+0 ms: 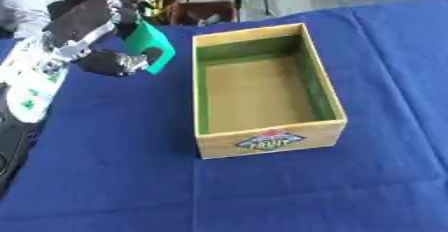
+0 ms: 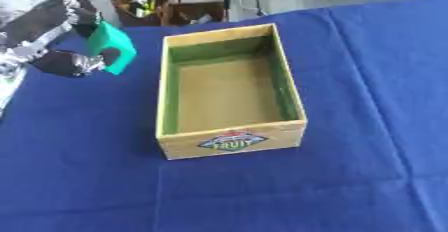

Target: Pick up objects on the table and place them in the box.

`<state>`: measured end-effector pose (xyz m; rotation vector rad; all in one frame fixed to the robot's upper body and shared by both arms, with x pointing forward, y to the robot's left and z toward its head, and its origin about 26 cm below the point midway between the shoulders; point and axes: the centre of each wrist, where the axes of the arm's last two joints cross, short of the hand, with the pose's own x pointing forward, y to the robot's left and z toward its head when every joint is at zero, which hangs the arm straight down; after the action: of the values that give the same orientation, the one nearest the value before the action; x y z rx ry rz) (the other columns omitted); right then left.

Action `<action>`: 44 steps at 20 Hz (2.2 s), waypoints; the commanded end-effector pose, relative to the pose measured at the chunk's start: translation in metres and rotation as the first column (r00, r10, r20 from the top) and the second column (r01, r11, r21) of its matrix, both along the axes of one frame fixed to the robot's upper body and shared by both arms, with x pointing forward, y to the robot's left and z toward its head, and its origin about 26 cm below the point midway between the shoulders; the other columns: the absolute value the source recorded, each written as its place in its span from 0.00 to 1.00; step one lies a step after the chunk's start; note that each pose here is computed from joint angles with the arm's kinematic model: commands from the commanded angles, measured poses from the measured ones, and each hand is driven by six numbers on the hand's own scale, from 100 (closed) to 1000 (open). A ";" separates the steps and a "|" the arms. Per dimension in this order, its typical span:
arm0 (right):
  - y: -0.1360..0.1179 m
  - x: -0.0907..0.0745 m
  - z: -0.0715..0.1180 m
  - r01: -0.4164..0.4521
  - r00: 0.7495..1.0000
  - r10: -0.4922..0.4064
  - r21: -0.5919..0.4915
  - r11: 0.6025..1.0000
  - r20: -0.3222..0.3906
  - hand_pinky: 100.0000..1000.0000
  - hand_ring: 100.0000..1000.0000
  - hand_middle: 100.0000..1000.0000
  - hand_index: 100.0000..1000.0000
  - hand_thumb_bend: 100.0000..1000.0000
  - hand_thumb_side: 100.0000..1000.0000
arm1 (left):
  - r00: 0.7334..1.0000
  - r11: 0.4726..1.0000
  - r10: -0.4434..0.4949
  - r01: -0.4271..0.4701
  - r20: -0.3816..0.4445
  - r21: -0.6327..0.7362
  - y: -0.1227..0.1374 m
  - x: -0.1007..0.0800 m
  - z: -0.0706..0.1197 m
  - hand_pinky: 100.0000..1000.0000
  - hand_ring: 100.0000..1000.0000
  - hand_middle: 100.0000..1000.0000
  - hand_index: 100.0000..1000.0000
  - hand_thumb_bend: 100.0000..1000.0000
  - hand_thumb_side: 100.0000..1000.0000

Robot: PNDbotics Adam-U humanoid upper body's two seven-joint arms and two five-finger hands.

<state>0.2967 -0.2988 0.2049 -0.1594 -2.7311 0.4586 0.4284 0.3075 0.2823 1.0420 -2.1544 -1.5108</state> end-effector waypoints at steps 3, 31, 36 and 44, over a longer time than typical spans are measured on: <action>0.000 -0.001 0.013 -0.038 0.998 0.037 0.016 0.999 0.047 0.93 0.90 0.66 0.85 0.00 0.78 | 0.992 1.000 -0.013 0.010 0.125 0.021 0.006 -0.005 0.034 0.29 0.30 0.26 0.48 0.00 0.90; 0.017 0.007 0.043 -0.237 0.956 0.232 0.008 0.972 0.178 0.93 0.87 0.67 0.84 0.00 0.74 | 0.944 0.969 -0.236 0.246 0.232 -0.014 -0.026 0.012 0.031 0.28 0.28 0.24 0.46 0.00 0.89; 0.018 0.007 0.045 -0.255 0.952 0.251 0.002 0.967 0.177 0.93 0.87 0.67 0.84 0.00 0.74 | 0.929 0.956 -0.274 0.290 0.251 -0.030 -0.033 0.014 0.027 0.27 0.27 0.23 0.45 0.00 0.87; 0.025 0.009 0.047 -0.293 0.942 0.291 -0.012 0.956 0.169 0.93 0.88 0.67 0.84 0.00 0.74 | 0.903 0.918 -0.381 0.395 0.198 -0.035 -0.045 0.023 0.013 0.28 0.26 0.22 0.45 0.00 0.86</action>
<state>0.3078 -0.2740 0.2440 0.2172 -2.9192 0.4941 0.4519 0.2640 0.2824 0.7826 -2.6256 -1.5113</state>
